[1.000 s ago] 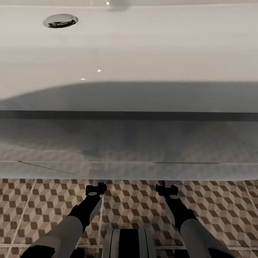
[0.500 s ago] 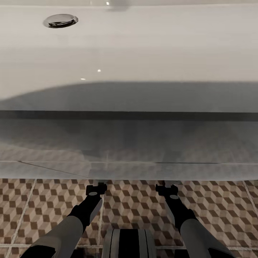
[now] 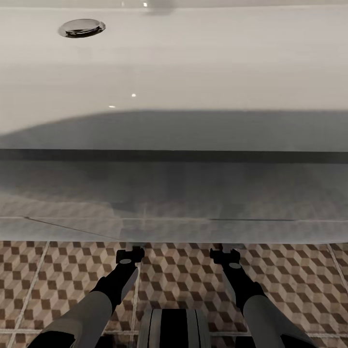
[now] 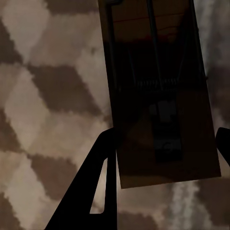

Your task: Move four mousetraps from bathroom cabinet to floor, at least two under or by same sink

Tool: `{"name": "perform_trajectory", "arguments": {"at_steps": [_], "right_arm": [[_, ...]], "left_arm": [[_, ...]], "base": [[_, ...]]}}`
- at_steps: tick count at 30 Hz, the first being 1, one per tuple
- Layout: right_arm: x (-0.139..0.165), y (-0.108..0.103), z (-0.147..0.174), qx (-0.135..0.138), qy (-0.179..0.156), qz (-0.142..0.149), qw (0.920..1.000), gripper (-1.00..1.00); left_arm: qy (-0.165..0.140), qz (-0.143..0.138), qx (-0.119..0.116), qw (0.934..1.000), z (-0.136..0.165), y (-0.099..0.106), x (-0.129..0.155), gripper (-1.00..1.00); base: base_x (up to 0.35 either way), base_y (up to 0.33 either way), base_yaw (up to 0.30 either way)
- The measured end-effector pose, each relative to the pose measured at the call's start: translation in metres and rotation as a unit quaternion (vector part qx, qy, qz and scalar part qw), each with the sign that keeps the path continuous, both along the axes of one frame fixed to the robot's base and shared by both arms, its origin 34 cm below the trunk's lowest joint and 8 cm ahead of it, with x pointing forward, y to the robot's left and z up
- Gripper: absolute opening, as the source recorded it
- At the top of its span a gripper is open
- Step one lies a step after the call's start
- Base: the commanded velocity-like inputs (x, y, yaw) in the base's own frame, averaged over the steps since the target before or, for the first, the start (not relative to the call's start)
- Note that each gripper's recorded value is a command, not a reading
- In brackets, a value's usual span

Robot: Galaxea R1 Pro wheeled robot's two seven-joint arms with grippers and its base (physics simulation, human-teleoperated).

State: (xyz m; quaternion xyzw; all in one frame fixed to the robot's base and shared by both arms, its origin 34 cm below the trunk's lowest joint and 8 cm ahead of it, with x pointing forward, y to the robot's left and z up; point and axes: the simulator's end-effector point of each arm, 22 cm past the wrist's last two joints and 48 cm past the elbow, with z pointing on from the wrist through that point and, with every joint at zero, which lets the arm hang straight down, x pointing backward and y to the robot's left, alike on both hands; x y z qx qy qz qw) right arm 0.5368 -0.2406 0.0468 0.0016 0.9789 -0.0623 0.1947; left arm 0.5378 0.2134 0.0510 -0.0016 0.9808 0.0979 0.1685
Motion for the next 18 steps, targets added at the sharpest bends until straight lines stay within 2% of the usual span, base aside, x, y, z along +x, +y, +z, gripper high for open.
{"name": "perform_trajectory", "arguments": {"at_steps": [5, 6, 18], "right_arm": [[0.0000, 0.0000, 0.0000, 0.000, 0.000, 0.000, 1.0000, 1.00], [0.0001, 0.0000, 0.0000, 0.000, 0.000, 0.000, 1.0000, 1.00], [0.0000, 0.0005, 0.0000, 0.000, 0.000, 0.000, 1.0000, 1.00]], "left_arm": [[0.002, 0.000, 0.000, 1.0000, -0.0003, 0.0000, -0.0010, -1.00], [0.002, 0.000, 0.000, 1.0000, -0.0004, 0.0000, -0.0010, 1.00], [0.003, -0.002, -0.004, 1.0000, -0.0009, -0.0020, -0.0012, 1.00]], "base": [[0.000, 0.000, 0.000], [0.000, 0.000, 0.000], [0.000, 0.000, 0.000]]}}
